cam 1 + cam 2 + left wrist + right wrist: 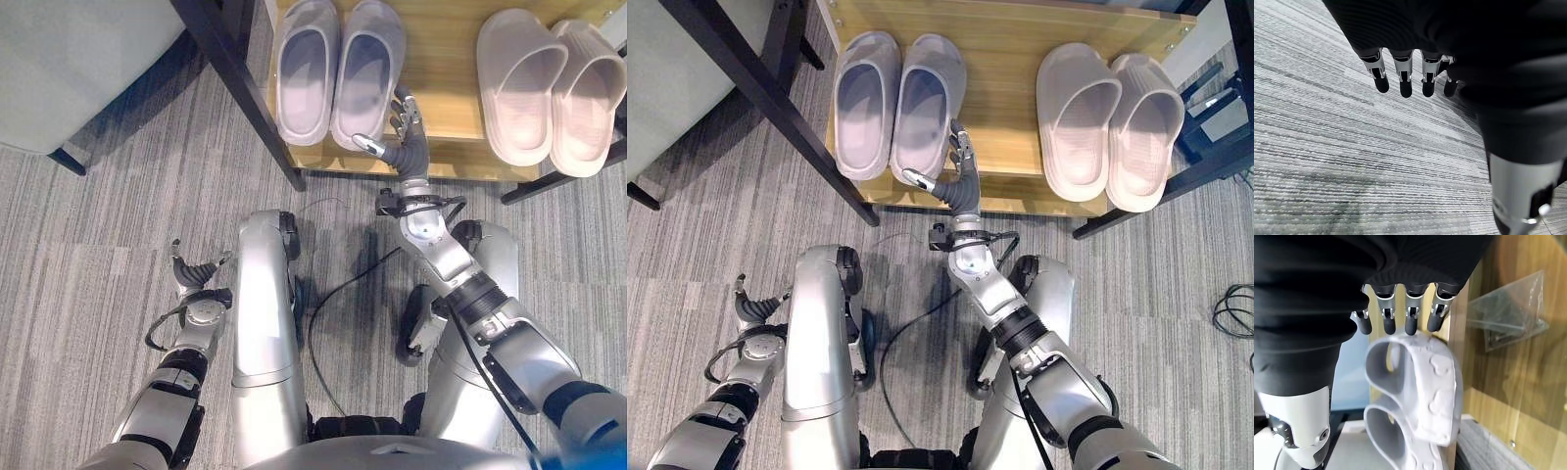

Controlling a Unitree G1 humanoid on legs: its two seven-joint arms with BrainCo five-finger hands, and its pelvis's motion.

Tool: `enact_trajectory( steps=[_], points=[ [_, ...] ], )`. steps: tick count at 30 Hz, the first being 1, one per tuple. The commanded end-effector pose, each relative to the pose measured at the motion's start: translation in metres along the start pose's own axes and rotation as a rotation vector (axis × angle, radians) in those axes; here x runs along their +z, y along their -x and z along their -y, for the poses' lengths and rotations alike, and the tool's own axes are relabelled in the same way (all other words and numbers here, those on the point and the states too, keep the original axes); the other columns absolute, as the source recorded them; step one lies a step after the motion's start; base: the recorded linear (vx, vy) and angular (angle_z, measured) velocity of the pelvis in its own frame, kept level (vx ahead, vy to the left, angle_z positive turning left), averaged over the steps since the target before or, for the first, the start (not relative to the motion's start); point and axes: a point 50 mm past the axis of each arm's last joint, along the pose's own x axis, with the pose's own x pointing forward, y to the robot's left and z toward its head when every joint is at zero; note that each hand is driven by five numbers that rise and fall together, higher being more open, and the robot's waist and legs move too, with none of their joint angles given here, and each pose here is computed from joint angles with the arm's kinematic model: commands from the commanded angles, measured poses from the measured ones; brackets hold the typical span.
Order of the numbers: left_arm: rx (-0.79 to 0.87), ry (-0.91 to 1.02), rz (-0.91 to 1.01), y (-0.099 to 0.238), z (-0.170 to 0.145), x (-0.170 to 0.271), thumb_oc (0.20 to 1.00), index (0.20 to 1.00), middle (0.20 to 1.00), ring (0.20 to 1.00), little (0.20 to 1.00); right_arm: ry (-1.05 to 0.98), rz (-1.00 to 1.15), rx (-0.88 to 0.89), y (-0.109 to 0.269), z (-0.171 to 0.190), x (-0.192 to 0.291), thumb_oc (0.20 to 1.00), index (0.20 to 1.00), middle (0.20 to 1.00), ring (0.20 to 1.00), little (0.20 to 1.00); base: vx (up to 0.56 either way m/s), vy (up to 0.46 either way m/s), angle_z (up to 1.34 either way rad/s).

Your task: Arrange the slippers neatly on the shoe rack.

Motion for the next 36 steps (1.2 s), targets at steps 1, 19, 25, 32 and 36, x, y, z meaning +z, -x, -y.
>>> enact_trajectory(
  steps=[1,19,25,32,36],
  points=[
    [0.009,-0.059,0.043,-0.003,-0.012,-0.002,1.000,1.000,1.000,1.000,1.000,-0.109,0.086,0.090,0.002,-0.021,0.022,1.000,1.000,1.000,1.000,1.000,0.00,0.000,0.00],
    [-0.011,-0.076,0.011,0.019,-0.009,-0.029,1.000,1.000,1.000,1.000,1.000,0.331,0.605,-0.144,0.061,0.080,0.092,1.000,1.000,1.000,1.000,1.000,0.00,0.000,0.00],
    [0.035,-0.054,0.017,0.012,-0.020,-0.026,1.000,1.000,1.000,1.000,1.000,0.432,0.576,-0.172,0.088,0.112,0.091,1.000,1.000,1.000,1.000,1.000,-0.01,0.022,-0.04],
    [0.099,-0.009,0.009,0.005,-0.038,-0.027,1.000,1.000,1.000,1.000,1.000,0.532,0.489,-0.320,0.120,0.161,0.090,1.000,1.000,1.000,1.000,1.000,-0.03,0.021,-0.08],
    [0.156,0.081,0.090,-0.005,-0.058,-0.007,1.000,1.000,1.000,1.000,1.000,0.399,0.136,-0.592,0.157,0.209,0.036,1.000,1.000,1.000,1.000,1.000,-0.06,0.034,-0.06]
  ],
)
